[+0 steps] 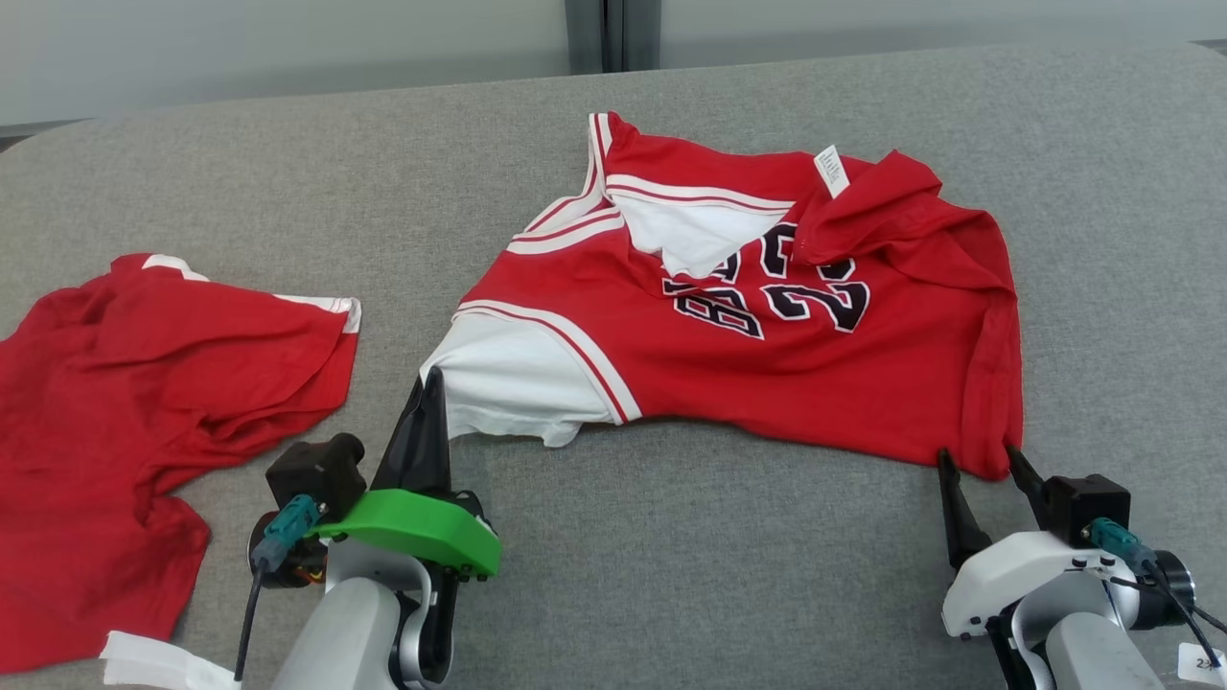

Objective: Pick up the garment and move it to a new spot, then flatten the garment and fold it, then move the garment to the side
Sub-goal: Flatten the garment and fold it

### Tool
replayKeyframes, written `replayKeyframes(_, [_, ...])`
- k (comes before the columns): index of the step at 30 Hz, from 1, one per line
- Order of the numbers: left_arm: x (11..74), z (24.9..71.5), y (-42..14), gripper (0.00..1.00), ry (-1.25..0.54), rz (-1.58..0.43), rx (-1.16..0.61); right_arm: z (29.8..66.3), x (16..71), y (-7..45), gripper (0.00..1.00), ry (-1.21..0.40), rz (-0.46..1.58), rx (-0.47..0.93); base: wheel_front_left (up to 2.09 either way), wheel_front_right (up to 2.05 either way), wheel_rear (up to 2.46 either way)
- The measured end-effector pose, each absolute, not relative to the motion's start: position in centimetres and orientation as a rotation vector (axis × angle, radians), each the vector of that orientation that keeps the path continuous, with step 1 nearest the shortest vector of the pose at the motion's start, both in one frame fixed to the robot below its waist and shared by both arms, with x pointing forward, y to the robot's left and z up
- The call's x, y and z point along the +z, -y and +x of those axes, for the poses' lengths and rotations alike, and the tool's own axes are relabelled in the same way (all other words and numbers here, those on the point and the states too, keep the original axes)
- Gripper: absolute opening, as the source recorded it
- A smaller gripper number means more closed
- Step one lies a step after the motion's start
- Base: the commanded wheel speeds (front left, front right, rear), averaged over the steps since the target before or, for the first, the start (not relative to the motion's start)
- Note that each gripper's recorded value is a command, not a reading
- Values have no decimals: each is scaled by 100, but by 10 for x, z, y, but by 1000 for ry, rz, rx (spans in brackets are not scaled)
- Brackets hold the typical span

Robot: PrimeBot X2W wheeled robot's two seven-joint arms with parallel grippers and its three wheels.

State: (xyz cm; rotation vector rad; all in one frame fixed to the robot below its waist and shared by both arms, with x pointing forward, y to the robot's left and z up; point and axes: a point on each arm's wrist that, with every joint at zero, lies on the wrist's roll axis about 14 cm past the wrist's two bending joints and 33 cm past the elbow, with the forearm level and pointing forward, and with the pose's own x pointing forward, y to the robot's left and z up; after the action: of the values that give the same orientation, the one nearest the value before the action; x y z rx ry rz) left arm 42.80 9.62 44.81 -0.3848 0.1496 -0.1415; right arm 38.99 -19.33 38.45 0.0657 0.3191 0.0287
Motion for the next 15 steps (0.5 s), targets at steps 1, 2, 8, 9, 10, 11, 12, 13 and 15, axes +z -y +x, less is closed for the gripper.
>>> replayKeyframes(1, [448, 427, -97, 0, -150, -383, -140, 388, 382, 197, 100, -331, 57, 20, 0, 0, 0])
replayKeyframes(2, [448, 427, -98, 0, -149, -380, -139, 386, 380, 201, 100, -340, 47, 13, 0, 0, 0])
replayKeyframes(8, [448, 426, -101, 0, -146, -380, -129, 384, 383, 234, 100, -335, 15, -72, 0, 0, 0])
replayKeyframes(9, [448, 425, -101, 0, -147, -380, -125, 385, 386, 239, 100, -328, 8, -83, 0, 0, 0])
replayKeyframes(10, [448, 425, -101, 0, -147, -381, -123, 386, 388, 243, 100, -321, 7, -94, 0, 0, 0])
replayKeyframes(11, [447, 425, -101, 0, -149, -383, -121, 387, 389, 247, 100, -317, 2, -102, 0, 0, 0])
replayKeyframes(12, [447, 424, -102, 0, -151, -385, -119, 388, 391, 250, 100, -312, -2, -108, 0, 0, 0])
replayKeyframes(13, [446, 424, -102, 0, -151, -385, -116, 390, 393, 252, 100, -306, -7, -112, 0, 0, 0])
replayKeyframes(15, [446, 423, -103, 0, -153, -387, -112, 392, 396, 257, 100, -301, -24, -118, 0, 0, 0])
